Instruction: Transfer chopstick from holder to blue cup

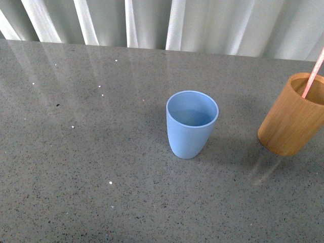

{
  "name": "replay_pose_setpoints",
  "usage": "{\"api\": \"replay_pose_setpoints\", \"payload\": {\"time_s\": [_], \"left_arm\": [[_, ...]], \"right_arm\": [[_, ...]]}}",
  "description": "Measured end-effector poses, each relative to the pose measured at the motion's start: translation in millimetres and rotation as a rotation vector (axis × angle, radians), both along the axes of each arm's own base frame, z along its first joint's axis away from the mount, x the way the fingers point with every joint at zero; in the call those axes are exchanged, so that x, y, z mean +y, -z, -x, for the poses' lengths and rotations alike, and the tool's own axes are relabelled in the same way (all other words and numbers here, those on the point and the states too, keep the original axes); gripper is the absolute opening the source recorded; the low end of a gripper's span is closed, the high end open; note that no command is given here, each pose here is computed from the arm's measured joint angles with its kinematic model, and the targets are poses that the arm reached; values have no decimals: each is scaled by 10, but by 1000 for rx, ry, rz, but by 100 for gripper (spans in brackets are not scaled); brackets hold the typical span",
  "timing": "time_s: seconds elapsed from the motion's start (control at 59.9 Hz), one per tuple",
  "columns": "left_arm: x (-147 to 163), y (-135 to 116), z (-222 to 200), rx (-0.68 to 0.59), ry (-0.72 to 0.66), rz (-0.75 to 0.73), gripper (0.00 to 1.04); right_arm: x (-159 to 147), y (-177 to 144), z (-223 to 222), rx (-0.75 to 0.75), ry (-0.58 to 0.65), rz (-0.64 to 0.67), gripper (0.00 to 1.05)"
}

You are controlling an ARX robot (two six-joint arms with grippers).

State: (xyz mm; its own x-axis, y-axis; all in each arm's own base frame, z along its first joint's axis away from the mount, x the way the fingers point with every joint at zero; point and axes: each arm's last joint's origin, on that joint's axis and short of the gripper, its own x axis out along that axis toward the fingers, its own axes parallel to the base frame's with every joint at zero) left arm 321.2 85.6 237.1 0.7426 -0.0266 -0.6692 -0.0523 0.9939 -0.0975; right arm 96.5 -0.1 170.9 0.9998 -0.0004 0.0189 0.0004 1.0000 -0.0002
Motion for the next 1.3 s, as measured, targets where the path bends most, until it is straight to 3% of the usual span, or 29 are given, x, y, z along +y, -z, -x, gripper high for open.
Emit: {"api": "replay_pose_setpoints", "payload": {"time_s": [0.284,0.517,0.567,0.684,0.801,1.068,1.302], "left_arm": [[685,67,682,-54,-136,-81,98],[1012,176,1034,-38,-255,-90,98],[1033,233,1057,-152,-221,-51,93],[686,393,1187,-540,-50,-58,72],[264,337,1337,-714,9,-136,52],[-284,521,1604,-713,-4,-114,3],[-549,586,1769,-724,7,-112,4]], "right_arm": [[0,0,0,0,0,0,95],[0,0,0,0,0,0,95],[0,0,0,0,0,0,95],[0,0,0,0,0,0,95],[0,0,0,0,-1,0,95],[0,0,0,0,-1,0,95],[0,0,0,0,0,0,95]]}}
